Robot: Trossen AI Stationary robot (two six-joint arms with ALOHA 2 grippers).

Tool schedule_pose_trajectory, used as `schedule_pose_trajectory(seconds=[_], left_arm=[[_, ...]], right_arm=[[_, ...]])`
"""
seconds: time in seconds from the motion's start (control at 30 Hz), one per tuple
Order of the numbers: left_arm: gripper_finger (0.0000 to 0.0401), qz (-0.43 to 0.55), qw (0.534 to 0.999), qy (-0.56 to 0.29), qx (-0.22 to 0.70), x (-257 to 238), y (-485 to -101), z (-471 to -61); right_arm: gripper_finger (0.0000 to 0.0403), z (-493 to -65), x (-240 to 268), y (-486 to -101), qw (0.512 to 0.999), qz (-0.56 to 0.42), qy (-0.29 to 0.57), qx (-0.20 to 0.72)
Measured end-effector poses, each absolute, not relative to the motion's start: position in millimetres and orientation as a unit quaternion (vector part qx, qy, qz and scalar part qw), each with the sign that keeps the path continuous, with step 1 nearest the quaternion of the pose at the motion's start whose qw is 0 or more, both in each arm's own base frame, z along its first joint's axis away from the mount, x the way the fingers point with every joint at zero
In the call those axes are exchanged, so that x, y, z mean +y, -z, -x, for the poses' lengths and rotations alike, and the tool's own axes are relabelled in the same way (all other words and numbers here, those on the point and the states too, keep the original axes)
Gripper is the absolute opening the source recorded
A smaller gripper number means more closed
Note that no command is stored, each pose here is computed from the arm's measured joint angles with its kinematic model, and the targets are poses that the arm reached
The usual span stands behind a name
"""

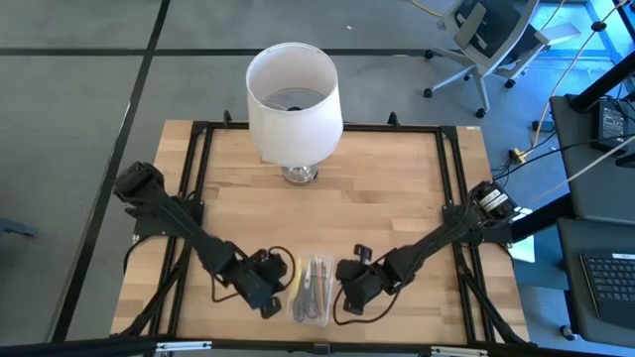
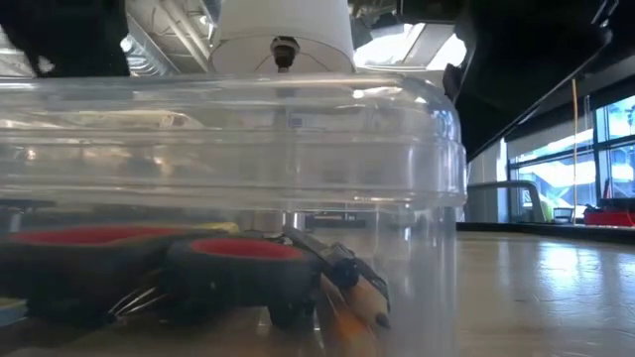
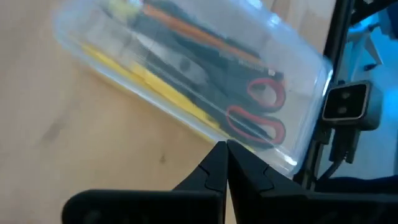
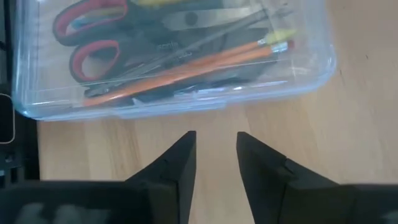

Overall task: Pick & place school supplies into a supply box
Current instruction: Close the transparent supply box

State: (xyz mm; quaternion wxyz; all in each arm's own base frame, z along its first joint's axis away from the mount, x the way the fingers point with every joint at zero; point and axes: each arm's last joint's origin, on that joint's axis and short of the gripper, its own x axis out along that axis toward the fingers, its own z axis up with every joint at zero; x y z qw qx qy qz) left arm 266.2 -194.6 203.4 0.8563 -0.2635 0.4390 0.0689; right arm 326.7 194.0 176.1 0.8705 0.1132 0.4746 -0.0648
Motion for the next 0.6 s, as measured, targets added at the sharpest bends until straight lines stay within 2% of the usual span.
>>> schedule_pose_trajectory(seconds=[0.27, 0.6], left_arm=[[0.0002, 0.276, 0.808, -0.080, 0.515, -205.4, -155.3, -276.0], [0.0002, 0.287, 0.828, -0.055, 0.479, -210.1, -156.0, -284.9]], right_arm=[[0.0119, -336.8, 177.1, -171.9, 0.864, -0.118, 0.075, 0.484], [0.0119, -345.6, 169.9, -153.5, 0.849, -0.128, 0.074, 0.507]])
